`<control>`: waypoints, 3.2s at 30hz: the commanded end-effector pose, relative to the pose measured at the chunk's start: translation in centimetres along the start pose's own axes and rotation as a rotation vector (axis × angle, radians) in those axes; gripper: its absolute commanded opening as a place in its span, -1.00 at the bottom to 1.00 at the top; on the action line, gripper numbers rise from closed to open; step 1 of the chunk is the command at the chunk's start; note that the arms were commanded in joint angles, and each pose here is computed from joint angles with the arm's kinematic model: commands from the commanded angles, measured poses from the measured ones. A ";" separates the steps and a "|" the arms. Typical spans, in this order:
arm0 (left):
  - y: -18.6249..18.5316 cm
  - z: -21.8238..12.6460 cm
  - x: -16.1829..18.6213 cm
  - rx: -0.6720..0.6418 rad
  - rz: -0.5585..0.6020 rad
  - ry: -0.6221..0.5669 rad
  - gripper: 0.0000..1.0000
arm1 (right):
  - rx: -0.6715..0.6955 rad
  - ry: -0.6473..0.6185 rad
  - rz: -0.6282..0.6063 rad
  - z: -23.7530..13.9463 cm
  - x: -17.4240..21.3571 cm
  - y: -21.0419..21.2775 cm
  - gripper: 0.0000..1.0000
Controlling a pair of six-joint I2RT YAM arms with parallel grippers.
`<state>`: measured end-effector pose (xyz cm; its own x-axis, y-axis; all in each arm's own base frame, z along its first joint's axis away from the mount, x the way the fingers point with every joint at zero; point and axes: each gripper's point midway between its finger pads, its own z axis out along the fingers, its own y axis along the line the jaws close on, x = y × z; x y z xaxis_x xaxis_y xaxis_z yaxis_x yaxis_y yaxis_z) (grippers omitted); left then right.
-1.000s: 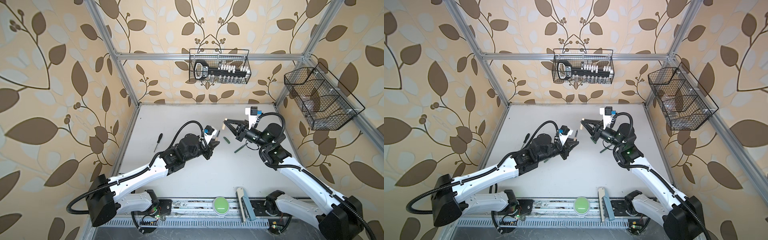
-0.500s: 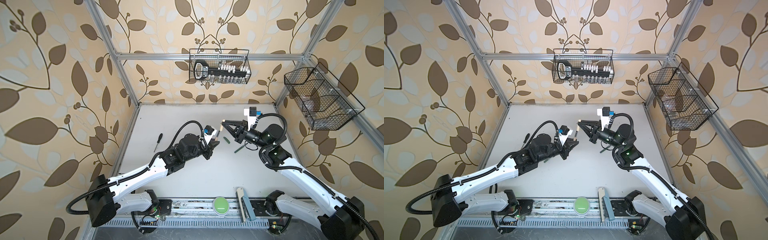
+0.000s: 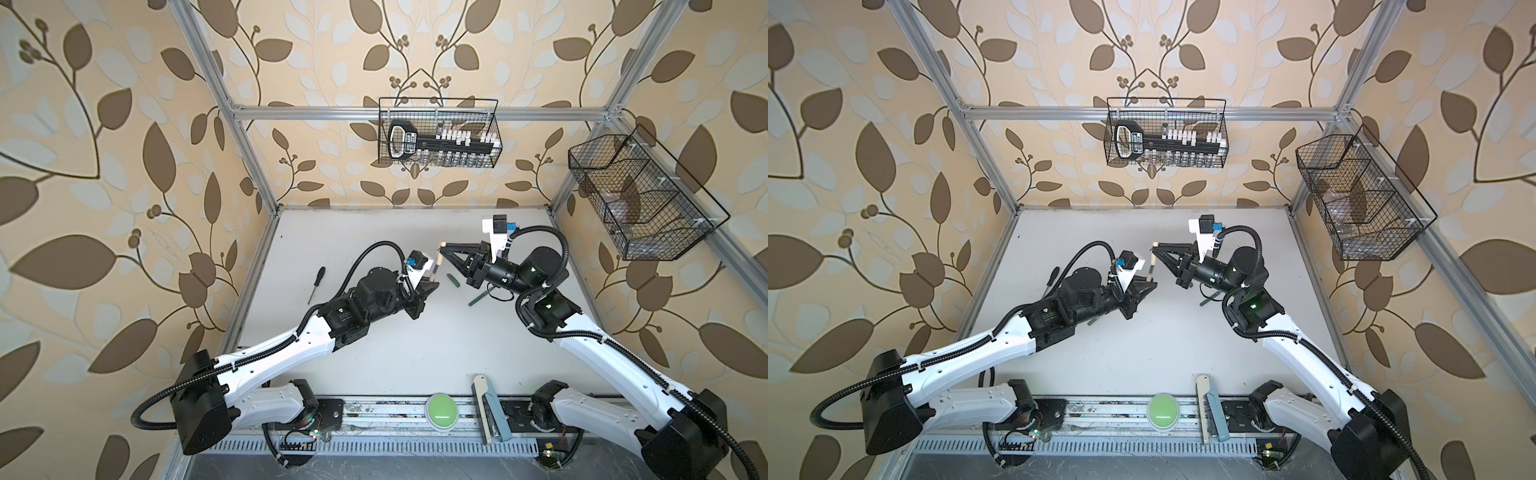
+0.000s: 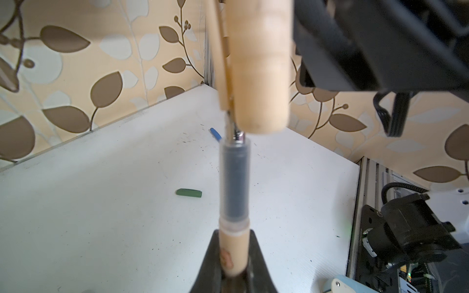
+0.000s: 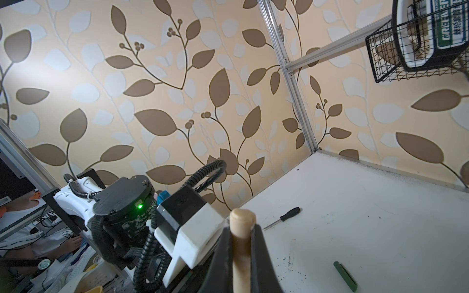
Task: Insert the pens into the pen caps
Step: 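Carry the beige cap above the pen nib held by the left gripper, then lower the beige cap down over the nib with the right gripper, then push the beige cap fully onto the pen with the right gripper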
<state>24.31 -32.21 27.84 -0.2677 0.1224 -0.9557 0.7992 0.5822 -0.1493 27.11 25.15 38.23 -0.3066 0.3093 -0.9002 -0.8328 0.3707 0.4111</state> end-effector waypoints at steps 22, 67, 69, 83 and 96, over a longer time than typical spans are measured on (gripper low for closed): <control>-1.3 -1.7 -2.9 0.039 0.029 -0.093 -1.00 | 0.037 -0.053 -0.086 0.2 -2.7 0.1 -1.00; -1.1 -2.8 -5.3 0.010 0.038 -0.166 -1.00 | 0.101 0.037 -0.068 0.3 2.2 -1.5 -1.00; -1.0 -2.8 -5.3 0.006 0.040 -0.166 -1.00 | 0.114 0.041 -0.077 0.2 2.2 -1.7 -1.00; -0.7 -2.8 -5.3 -0.013 0.046 -0.159 -1.00 | 0.144 0.132 -0.142 -0.7 3.1 -1.0 -0.02; -0.6 -2.0 -4.4 -0.013 0.034 -0.125 -1.00 | -0.006 0.099 -0.078 -0.3 0.1 0.8 0.12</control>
<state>23.84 -31.30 29.41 -0.2377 0.1006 -0.9661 0.7935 0.5938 -0.1334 26.99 24.43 36.74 -0.2972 0.1873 -0.9363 -0.8202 0.4520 0.3507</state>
